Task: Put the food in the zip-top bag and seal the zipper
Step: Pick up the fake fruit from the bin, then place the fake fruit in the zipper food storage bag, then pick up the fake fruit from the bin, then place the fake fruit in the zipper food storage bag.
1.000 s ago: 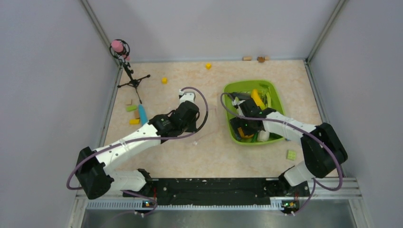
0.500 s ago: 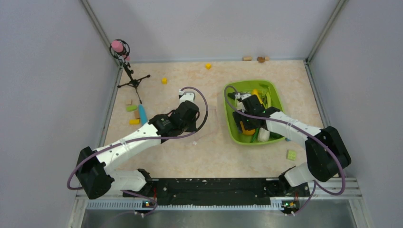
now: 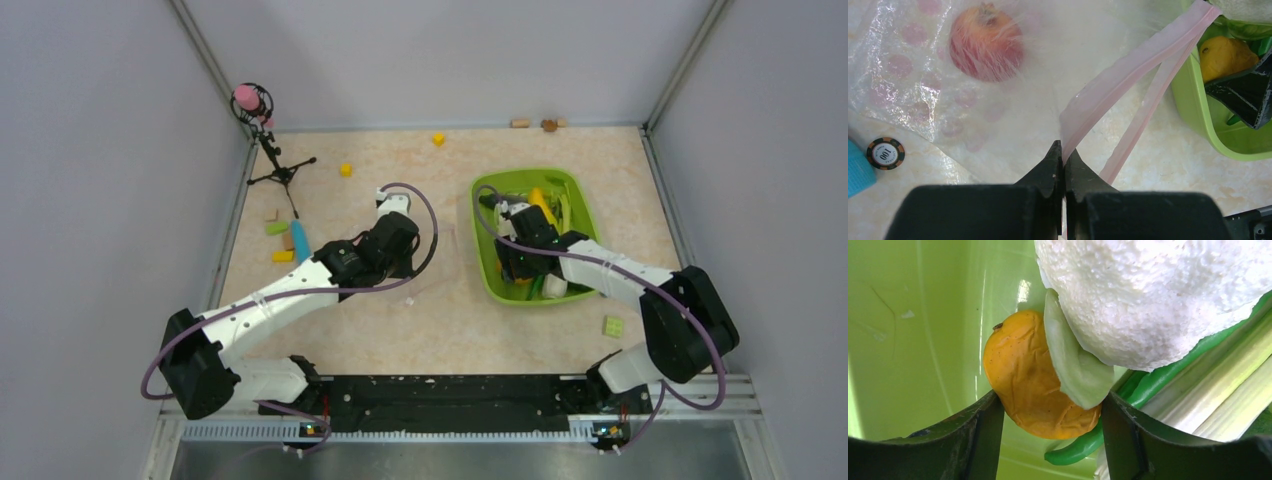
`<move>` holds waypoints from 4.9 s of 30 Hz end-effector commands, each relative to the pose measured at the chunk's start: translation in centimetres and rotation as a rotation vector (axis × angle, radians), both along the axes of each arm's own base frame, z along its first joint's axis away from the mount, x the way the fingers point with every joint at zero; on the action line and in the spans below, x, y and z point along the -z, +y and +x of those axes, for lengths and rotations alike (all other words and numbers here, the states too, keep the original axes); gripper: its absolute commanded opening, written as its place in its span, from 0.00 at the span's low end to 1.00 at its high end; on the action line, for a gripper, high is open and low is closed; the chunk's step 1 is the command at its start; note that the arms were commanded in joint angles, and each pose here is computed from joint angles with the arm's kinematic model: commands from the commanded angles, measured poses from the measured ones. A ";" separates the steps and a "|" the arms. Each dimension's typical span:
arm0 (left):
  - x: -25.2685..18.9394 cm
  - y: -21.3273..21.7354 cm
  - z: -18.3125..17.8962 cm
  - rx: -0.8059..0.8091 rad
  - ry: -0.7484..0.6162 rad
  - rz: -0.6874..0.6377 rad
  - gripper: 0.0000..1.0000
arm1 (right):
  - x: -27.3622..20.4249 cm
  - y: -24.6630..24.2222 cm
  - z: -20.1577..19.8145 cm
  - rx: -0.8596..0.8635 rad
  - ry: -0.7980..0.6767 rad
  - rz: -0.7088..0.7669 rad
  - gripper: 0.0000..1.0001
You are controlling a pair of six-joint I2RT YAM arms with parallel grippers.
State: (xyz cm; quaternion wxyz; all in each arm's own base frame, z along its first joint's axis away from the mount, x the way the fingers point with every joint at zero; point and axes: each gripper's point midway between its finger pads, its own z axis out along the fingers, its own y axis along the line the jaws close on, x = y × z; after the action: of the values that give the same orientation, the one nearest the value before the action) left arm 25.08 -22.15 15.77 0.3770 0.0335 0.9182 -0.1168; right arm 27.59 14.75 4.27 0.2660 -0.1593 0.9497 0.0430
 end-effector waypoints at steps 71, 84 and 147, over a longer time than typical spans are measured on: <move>-3.4 -0.6 -0.3 0.013 -0.105 -0.192 0.00 | -16.0 5.2 1.3 0.247 -0.381 0.480 0.99; -5.0 -0.3 -0.5 0.039 -0.191 -0.247 0.00 | -13.4 -6.7 7.2 0.566 -0.401 0.275 0.99; -6.7 1.7 0.4 -0.065 -0.286 -0.260 0.00 | -21.0 4.0 0.9 -0.254 -0.319 0.772 0.17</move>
State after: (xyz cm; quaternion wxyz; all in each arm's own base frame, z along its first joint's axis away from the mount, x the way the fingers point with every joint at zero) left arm 25.09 -19.72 21.81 0.4977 -0.0267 0.8450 -0.1940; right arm 32.08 15.13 21.47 0.4366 -0.0862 0.8513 0.2780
